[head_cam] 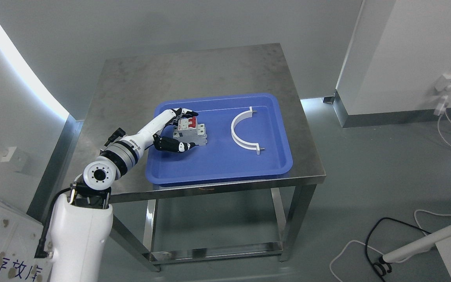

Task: Place circuit breaker on shelf
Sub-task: 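Close the left hand fingers around the circuit breaker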

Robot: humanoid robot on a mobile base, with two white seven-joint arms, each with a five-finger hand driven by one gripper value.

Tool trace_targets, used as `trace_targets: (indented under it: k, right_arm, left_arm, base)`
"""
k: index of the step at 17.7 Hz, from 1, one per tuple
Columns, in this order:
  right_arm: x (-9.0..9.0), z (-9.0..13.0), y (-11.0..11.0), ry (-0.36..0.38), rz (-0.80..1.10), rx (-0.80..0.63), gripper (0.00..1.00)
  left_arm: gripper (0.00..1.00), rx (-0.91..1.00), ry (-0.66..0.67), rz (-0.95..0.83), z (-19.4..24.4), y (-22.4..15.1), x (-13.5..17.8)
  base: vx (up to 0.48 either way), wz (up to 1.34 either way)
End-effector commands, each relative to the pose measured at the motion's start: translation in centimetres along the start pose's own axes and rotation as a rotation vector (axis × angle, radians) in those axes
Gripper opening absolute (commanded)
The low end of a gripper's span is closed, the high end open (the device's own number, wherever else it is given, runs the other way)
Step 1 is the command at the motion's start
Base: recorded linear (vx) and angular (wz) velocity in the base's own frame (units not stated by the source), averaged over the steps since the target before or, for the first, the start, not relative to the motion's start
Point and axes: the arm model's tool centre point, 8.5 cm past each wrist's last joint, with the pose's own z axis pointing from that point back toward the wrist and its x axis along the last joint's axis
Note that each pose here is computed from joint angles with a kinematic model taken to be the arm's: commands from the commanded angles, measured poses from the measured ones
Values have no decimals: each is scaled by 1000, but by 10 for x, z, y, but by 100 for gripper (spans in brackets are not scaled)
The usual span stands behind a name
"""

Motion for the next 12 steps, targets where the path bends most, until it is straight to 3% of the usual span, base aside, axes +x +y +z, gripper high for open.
trace_targets:
  k: [1, 6, 9, 11, 12]
  right_arm:
    - [1, 0, -11, -2, 2, -18, 100]
    - [1, 0, -11, -2, 2, -18, 100]
    - [1, 0, -11, -2, 2, -18, 100]
    - [1, 0, -11, -2, 2, -18, 100]
    - [1, 0, -11, -2, 2, -18, 100]
  left_arm:
    - [60, -2, 23, -3, 2, 1, -9]
    - [34, 1, -35, -43, 0, -1, -1]
    - [24, 17, -58, -41, 0, 0, 1]
    - [11, 67, -131, 33, -3, 2, 13]
    - [10, 105, -190, 92, -6, 5, 25]
  base:
    - [0, 0]
    - [0, 0]
    - [0, 0]
    - [0, 0]
    - [0, 0]
